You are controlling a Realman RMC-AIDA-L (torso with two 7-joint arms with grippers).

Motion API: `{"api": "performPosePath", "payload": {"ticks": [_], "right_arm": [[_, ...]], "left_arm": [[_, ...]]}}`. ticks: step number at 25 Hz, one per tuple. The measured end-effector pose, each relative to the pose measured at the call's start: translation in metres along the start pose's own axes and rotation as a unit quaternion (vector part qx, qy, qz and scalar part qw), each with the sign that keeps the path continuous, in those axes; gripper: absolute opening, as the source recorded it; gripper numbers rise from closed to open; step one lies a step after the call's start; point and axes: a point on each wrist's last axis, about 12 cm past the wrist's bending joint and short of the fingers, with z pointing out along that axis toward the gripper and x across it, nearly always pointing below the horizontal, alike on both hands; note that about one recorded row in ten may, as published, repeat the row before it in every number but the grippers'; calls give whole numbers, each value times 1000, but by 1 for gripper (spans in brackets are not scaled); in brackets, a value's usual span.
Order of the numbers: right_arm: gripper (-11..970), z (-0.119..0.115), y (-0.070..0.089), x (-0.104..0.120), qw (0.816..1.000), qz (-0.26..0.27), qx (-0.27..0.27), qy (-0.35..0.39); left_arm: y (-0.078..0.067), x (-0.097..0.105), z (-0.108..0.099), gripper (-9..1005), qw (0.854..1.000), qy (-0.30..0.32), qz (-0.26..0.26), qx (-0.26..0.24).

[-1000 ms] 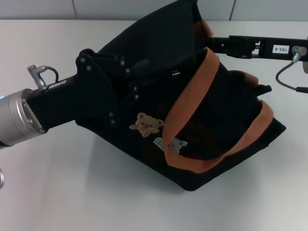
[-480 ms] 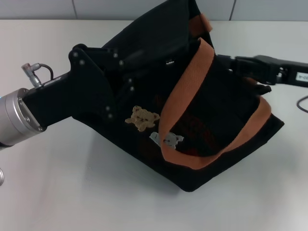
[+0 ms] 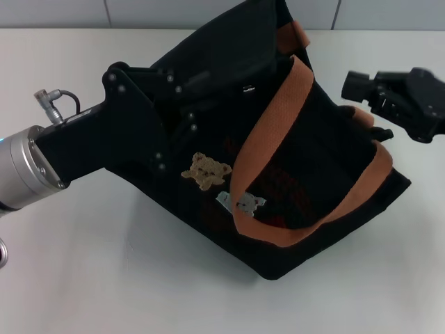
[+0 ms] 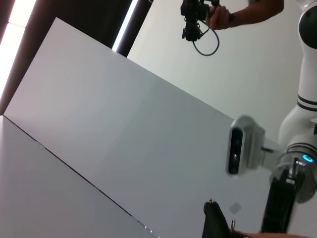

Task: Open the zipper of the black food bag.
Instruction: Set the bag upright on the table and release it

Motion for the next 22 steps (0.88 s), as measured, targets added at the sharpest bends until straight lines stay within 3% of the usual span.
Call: {"api": "performPosePath", "payload": {"ticks": [1,5,9,10,13,20,22], "right_arm": [[81,0,0,0,1000,0,0,0],[118,10,-4,-12,996,-82,-6,21],[154,15,-8,-19,992,-115,-10,55],[213,20,-9,-23,988,-133,-12,75],[392,29,-12,-26,984,-149,-14,96],[494,44,-17,-31,978,-169,-14,119],[483,46,-17,-35,977,-175,-14,122]], "left_arm": [[0,0,0,88,1000,0,0,0],[0,0,-1,85,1000,1,1,1],[0,0,-2,81,1000,1,2,2],[0,-1,-1,81,1000,-1,2,5],[0,-1,-1,78,1000,-3,3,7],[1,-1,0,73,1000,-5,3,10],[0,-1,1,71,1000,-7,5,11]]}}
